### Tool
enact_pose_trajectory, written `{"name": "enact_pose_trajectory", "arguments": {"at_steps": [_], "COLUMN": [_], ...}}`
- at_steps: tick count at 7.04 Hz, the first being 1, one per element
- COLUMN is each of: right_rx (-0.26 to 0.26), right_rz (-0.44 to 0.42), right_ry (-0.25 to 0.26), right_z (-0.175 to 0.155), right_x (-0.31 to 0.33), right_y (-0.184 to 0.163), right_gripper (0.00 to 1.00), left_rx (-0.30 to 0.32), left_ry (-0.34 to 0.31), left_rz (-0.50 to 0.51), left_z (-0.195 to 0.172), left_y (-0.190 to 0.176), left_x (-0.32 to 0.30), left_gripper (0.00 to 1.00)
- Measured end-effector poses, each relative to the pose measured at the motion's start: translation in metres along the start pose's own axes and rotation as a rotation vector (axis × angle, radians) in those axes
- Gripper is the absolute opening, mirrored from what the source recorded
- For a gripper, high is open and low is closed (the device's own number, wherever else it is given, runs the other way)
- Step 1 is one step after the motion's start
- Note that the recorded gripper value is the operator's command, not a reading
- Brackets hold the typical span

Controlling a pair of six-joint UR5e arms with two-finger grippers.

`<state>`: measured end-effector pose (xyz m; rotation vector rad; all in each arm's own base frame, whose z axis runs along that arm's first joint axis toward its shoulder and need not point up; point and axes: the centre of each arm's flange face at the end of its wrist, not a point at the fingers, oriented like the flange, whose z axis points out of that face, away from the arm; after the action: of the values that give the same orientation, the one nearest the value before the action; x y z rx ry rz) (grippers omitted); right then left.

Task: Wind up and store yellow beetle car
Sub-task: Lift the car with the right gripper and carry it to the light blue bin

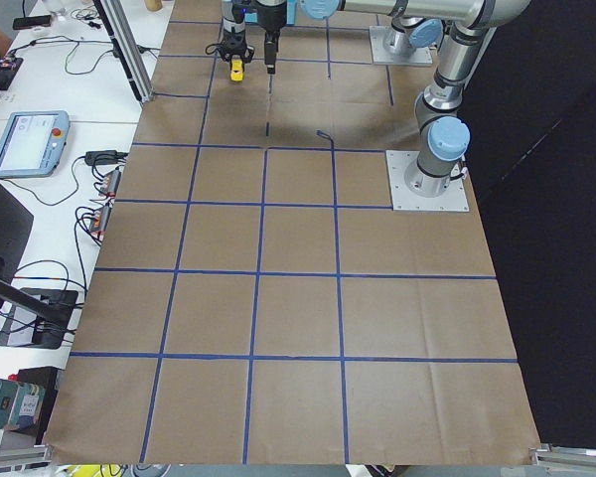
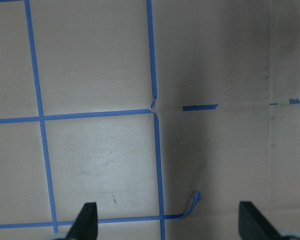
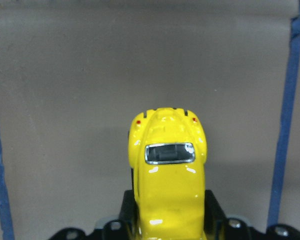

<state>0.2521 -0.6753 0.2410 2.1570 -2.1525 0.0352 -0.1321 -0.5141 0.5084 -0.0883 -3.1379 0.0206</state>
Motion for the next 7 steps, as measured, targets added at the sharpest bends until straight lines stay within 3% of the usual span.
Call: {"name": "enact_pose_trajectory", "arguments": {"at_steps": [1, 3, 5, 7], "right_rx": [0.001, 0.014, 0.031, 0.015], "right_rz": [0.021, 0.131, 0.283, 0.473], "right_ry": [-0.008, -0.052, -0.102, -0.135], "right_z": [-0.033, -0.08, -0.104, -0.113], "right_x": [0.005, 0.011, 0.009, 0.002], "right_y": [0.017, 0.095, 0.186, 0.27], "right_gripper": [0.25, 0.27, 0.3, 0.3], "left_rx": [0.0, 0.0, 0.001, 0.001], "left_ry": [0.0, 0.0, 0.0, 0.0], "left_rz": [0.0, 0.0, 0.0, 0.0], "left_z": [0.0, 0.0, 0.0, 0.0], "left_y": [0.0, 0.0, 0.0, 0.0], "left_x": [0.0, 0.0, 0.0, 0.0], "left_gripper": [0.99, 0.99, 0.99, 0.99]}}
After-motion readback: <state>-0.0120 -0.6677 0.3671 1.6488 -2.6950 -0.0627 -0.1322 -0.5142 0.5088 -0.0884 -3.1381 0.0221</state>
